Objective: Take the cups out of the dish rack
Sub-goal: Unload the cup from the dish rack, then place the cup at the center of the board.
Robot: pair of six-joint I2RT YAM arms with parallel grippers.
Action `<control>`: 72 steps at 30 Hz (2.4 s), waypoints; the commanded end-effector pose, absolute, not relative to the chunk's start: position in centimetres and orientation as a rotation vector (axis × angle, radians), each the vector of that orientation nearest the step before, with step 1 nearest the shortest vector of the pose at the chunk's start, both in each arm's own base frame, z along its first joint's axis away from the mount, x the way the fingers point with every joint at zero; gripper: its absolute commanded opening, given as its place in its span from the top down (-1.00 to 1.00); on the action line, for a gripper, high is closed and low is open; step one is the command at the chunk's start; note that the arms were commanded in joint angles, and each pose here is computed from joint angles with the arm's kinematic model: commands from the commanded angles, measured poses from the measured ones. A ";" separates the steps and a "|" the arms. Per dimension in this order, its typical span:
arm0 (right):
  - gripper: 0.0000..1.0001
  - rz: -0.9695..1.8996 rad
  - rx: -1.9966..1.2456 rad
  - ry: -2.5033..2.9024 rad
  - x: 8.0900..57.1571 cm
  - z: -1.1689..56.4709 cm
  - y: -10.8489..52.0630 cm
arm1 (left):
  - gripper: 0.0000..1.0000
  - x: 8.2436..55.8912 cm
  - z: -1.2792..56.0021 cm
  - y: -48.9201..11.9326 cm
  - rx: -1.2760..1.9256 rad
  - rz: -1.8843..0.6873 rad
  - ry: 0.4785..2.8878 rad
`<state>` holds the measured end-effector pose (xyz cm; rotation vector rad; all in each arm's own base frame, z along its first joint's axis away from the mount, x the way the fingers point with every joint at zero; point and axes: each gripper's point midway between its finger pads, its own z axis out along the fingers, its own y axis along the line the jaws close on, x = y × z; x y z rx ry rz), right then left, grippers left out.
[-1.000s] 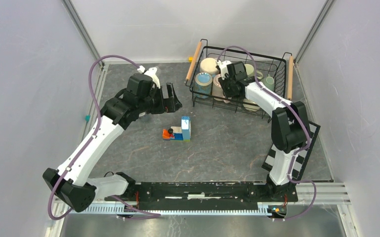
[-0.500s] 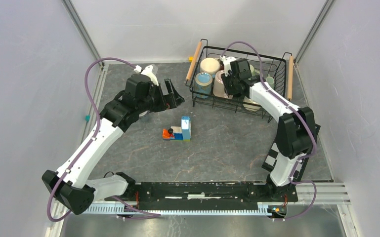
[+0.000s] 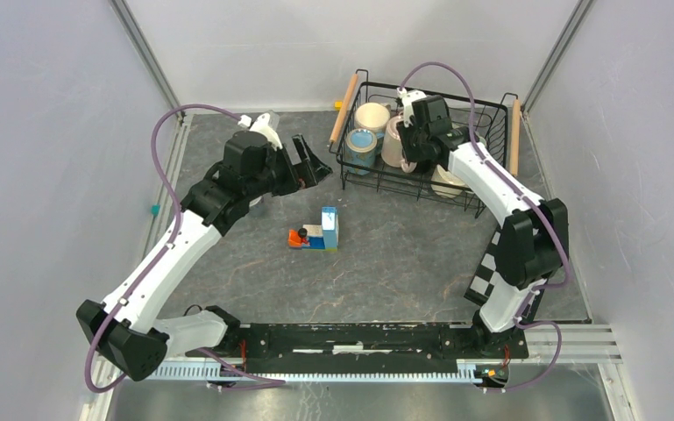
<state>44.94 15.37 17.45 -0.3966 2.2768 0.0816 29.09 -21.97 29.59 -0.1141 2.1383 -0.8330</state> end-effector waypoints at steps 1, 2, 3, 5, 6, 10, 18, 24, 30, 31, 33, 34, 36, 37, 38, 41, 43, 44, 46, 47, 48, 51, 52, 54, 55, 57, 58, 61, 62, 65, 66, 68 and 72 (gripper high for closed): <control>1.00 0.104 -0.273 2.001 46.6 29.2 15.2 | -1.00 29.8 31.4 -23.3 -0.124 -0.928 2.064; 1.00 0.113 -0.270 1.992 46.4 29.8 15.2 | -1.00 29.9 31.5 -23.5 -0.122 -0.940 2.060; 1.00 0.125 -0.261 1.984 46.3 30.5 15.2 | -1.00 30.0 31.6 -23.7 -0.118 -0.950 2.058; 1.00 0.153 -0.254 1.965 45.7 31.7 15.4 | -1.00 30.3 32.0 -24.2 -0.110 -0.970 2.047; 1.00 0.169 -0.248 1.951 45.5 32.5 15.5 | -1.00 30.5 32.2 -24.4 -0.109 -0.982 2.040; 1.00 0.254 -0.236 1.900 44.3 35.4 16.2 | -1.00 31.2 33.4 -25.2 -0.105 -1.030 2.009; 1.00 0.529 -0.257 1.783 41.0 39.6 19.1 | -1.00 33.1 36.4 -25.8 -0.101 -1.164 1.898; 1.00 0.796 -0.270 1.667 38.2 42.2 21.7 | -0.97 33.7 37.8 -26.3 -0.116 -1.312 1.830; 1.00 1.006 -0.297 1.593 36.1 43.4 23.8 | -0.93 33.8 40.0 -26.4 -0.121 -1.481 1.735; 1.00 1.043 -0.309 1.573 35.7 43.7 24.1 | -0.93 33.8 40.2 -26.4 -0.128 -1.501 1.732; 1.00 1.111 -0.308 1.536 35.0 44.3 24.5 | -0.93 33.8 40.3 -26.3 -0.145 -1.529 1.735; 1.00 1.135 -0.313 1.525 34.7 44.4 24.6 | -0.93 33.7 40.5 -26.3 -0.148 -1.547 1.729; 1.00 1.184 -0.325 1.510 34.4 44.6 24.8 | -0.92 33.5 40.9 -26.3 -0.152 -1.582 1.713; 1.00 1.209 -0.323 1.508 34.3 44.6 24.9 | -0.92 33.4 41.1 -26.3 -0.154 -1.592 1.709; 1.00 1.238 -0.328 1.496 34.1 44.8 25.0 | -0.91 33.3 41.2 -26.3 -0.153 -1.601 1.710; 1.00 1.311 -0.329 1.461 33.3 45.1 24.9 | -0.87 33.2 41.4 -26.4 -0.157 -1.616 1.710; 1.00 1.346 -0.327 1.454 33.1 45.0 24.9 | -0.85 33.2 41.3 -26.4 -0.160 -1.620 1.712; 1.00 1.364 -0.327 1.450 33.0 44.9 24.8 | -0.85 33.2 41.3 -26.3 -0.163 -1.621 1.712; 1.00 1.409 -0.333 1.436 32.6 44.9 25.0 | -0.85 33.1 41.5 -26.4 -0.158 -1.630 1.705; 1.00 1.434 -0.338 1.431 32.3 44.9 25.1 | -0.85 33.1 41.6 -26.4 -0.154 -1.638 1.699; 1.00 1.454 -0.343 1.426 32.1 44.8 25.2 | -0.84 33.1 41.8 -26.5 -0.152 -1.649 1.692; 1.00 1.496 -0.348 1.415 31.6 44.7 25.4 | -0.81 32.9 42.7 -26.8 -0.137 -1.712 1.656; 1.00 1.505 -0.350 1.412 31.5 44.7 25.4 | -0.78 32.7 43.0 -26.9 -0.130 -1.734 1.645; 1.00 1.523 -0.359 1.410 31.2 44.5 25.5 | -0.73 32.4 43.7 -27.1 -0.123 -1.781 1.625; 1.00 1.533 -0.366 1.405 31.0 44.5 25.6 | -0.71 32.3 44.0 -27.1 -0.123 -1.797 1.617; 1.00 1.564 -0.386 1.383 30.5 44.5 25.7 | -0.67 32.0 44.4 -27.3 -0.117 -1.834 1.606; 1.00 1.586 -0.390 1.382 30.3 44.3 25.7 | -0.64 31.9 44.6 -27.3 -0.116 -1.859 1.600; 1.00 1.633 -0.414 1.369 29.7 44.0 26.0 | -0.51 31.5 45.4 -27.5 -0.117 -1.937 1.560; 1.00 1.644 -0.413 1.367 29.6 43.8 26.0 | -0.46 31.4 45.5 -27.5 -0.117 -1.956 1.551; 1.00 1.653 -0.425 1.363 29.4 43.5 26.2 | -0.35 31.0 45.8 -28.0 -0.107 -1.992 1.553; 1.00 1.654 -0.428 1.362 29.4 43.5 26.2 | -0.32 30.9 45.7 -28.2 -0.105 -1.998 1.557; 1.00 1.657 -0.434 1.359 29.3 43.5 26.3 | -0.26 30.8 45.7 -28.6 -0.102 -2.015 1.556; 1.00 1.658 -0.439 1.367 29.4 43.1 26.5 | -0.10 30.4 45.9 -29.1 -0.098 -2.056 1.543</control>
